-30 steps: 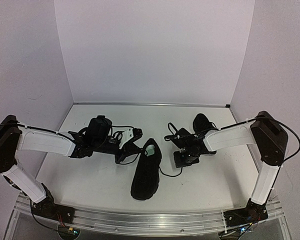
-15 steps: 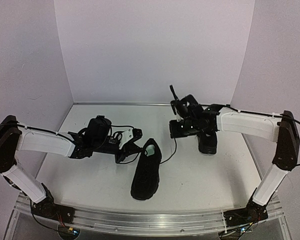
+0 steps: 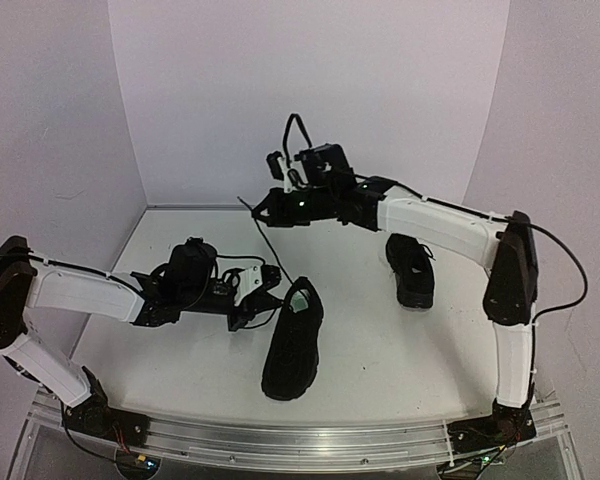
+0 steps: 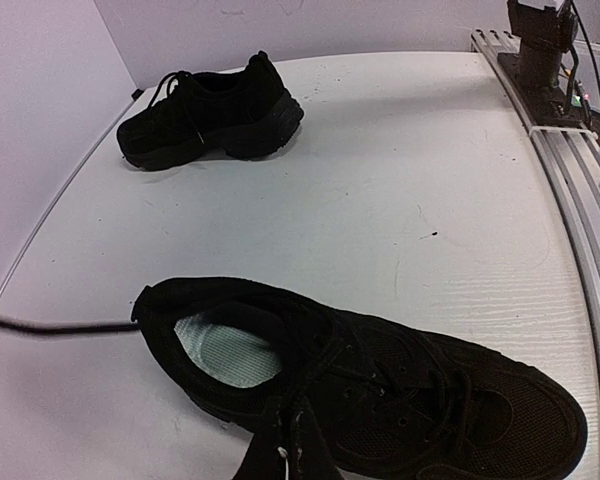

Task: Tie the shoes

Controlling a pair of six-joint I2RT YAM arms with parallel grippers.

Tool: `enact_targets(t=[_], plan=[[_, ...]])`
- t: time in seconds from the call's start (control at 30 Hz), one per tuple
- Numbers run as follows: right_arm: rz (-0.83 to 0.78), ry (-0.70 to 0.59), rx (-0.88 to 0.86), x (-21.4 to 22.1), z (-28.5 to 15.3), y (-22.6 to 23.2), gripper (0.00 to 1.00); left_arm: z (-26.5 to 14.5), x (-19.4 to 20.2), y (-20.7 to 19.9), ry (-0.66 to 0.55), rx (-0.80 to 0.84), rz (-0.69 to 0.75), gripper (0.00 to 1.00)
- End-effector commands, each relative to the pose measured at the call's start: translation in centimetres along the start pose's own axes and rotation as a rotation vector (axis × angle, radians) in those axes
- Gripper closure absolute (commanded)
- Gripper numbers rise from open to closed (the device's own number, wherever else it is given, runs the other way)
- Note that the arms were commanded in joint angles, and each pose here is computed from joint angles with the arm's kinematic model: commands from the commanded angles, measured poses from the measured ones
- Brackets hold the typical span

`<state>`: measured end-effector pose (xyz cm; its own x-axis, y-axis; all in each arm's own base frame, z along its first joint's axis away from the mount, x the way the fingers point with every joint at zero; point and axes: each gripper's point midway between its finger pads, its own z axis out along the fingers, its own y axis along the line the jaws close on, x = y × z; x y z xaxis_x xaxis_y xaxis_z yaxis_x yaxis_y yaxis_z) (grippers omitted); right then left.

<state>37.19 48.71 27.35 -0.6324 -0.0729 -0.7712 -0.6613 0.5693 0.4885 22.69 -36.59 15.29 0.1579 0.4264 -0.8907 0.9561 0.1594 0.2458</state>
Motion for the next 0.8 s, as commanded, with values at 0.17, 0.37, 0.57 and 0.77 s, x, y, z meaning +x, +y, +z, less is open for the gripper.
enact_targets(t=[0.17,0.37,0.57,0.77], plan=[[0.043,0.138,-0.268,3.6,5.6,6.0,0.98,-1.5,-1.7,0.1,-0.054,-0.046,0.063,1.0],[0.042,0.212,-0.212,6.2,5.6,4.3,0.36,-1.2,-1.2,0.1,-0.037,-0.045,0.057,1.0],[0.009,0.184,-0.171,4.9,0.7,3.1,0.02,-0.8,-1.1,0.2,-0.029,-0.04,0.058,1.0],[-0.039,0.206,-0.163,6.4,-4.1,2.3,0.11,-0.5,-1.1,0.5,-0.022,-0.043,0.052,1.0]])
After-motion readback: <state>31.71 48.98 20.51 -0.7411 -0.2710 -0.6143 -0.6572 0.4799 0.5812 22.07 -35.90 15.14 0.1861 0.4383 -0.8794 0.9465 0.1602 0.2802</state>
